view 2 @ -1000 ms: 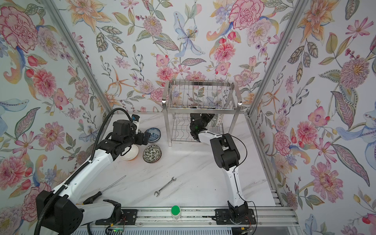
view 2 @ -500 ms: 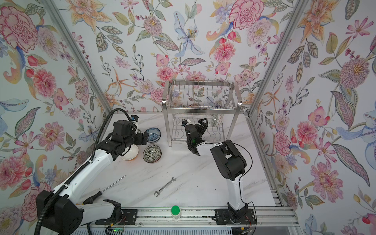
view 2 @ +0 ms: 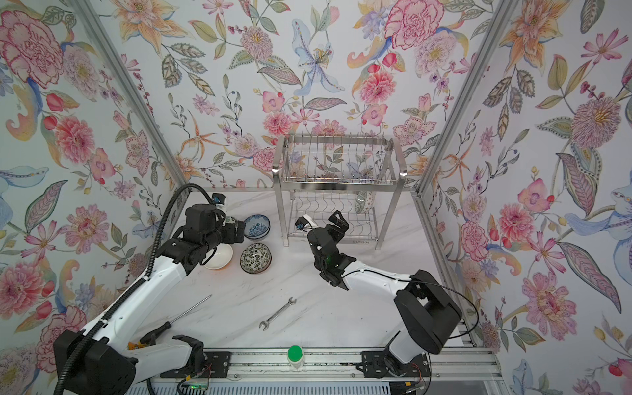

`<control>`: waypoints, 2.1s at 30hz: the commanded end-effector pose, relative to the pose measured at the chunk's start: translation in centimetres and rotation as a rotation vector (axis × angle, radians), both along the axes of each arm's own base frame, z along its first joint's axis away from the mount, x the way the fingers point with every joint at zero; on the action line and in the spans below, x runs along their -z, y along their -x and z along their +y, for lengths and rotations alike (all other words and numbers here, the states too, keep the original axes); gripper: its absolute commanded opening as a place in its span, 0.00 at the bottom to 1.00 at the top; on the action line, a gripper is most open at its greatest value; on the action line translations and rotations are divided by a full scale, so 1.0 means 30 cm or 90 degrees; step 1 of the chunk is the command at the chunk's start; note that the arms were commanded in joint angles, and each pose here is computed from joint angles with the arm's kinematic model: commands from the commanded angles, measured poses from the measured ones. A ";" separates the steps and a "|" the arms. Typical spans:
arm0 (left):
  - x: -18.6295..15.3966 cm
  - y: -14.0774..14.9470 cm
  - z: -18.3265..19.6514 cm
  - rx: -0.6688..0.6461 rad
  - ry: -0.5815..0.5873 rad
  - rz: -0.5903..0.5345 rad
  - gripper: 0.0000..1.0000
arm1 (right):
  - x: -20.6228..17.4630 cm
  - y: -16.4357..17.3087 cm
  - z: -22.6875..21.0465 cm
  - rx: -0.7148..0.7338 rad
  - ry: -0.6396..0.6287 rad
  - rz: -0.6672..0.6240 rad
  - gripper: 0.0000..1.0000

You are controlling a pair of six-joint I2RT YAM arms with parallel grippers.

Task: Load bowls into a dish rack
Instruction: Pick up the bowl from the middle-left of the table.

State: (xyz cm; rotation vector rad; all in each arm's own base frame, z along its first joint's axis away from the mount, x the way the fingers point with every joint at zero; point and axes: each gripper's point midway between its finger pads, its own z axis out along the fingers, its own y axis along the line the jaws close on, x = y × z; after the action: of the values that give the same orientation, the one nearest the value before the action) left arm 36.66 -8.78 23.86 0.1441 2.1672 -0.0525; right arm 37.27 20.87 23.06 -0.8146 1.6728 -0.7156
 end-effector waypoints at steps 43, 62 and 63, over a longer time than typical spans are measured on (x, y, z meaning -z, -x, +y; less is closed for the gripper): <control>0.654 0.168 0.409 -0.405 0.214 0.213 0.92 | -0.012 0.155 -0.143 0.064 -0.603 0.362 0.99; 0.661 0.130 0.419 -0.383 0.171 0.237 0.00 | -0.006 0.152 -0.143 0.062 -0.606 0.369 1.00; 0.659 0.136 0.423 -0.383 0.162 0.245 0.00 | -0.007 0.152 -0.142 0.061 -0.607 0.370 0.99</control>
State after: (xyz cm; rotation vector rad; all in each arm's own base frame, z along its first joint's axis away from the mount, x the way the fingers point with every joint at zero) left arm 33.75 3.21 4.84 -0.7234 2.3941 -0.0863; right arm 32.62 16.47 23.90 -0.2508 2.2467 0.3183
